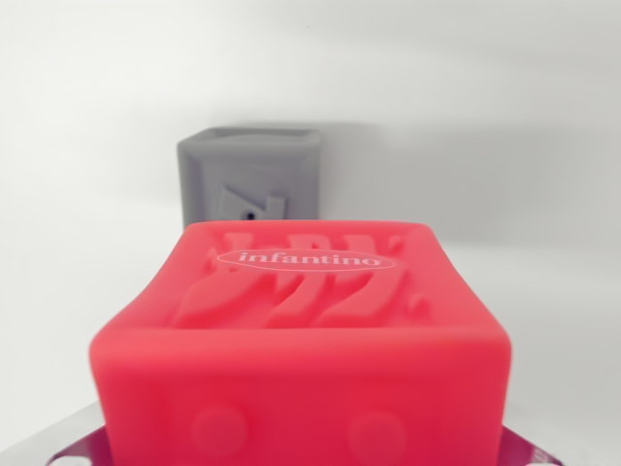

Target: Destack cube

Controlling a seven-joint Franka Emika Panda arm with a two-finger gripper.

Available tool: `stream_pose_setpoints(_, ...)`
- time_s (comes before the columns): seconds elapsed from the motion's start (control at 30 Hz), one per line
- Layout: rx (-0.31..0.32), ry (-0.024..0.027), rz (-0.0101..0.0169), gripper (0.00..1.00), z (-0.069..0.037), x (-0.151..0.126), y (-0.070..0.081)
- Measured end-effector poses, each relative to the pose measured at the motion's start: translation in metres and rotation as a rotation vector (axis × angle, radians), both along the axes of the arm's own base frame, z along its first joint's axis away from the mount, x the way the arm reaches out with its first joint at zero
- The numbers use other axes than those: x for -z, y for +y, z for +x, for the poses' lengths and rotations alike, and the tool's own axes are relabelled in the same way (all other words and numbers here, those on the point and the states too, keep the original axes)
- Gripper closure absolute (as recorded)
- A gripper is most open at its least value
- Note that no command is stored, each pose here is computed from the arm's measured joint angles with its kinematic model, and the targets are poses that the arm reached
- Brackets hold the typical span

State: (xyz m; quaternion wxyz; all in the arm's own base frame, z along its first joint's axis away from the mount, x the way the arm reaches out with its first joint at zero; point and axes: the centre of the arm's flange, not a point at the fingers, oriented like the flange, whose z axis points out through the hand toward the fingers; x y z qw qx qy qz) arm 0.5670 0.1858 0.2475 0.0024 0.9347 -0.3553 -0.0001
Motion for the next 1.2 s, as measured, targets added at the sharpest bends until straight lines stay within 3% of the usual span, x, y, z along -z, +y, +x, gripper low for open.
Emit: stream_pose_setpoints(1.2,-0.012,0.0013,0.0004,1.0,-0.011,0.01,-0.066)
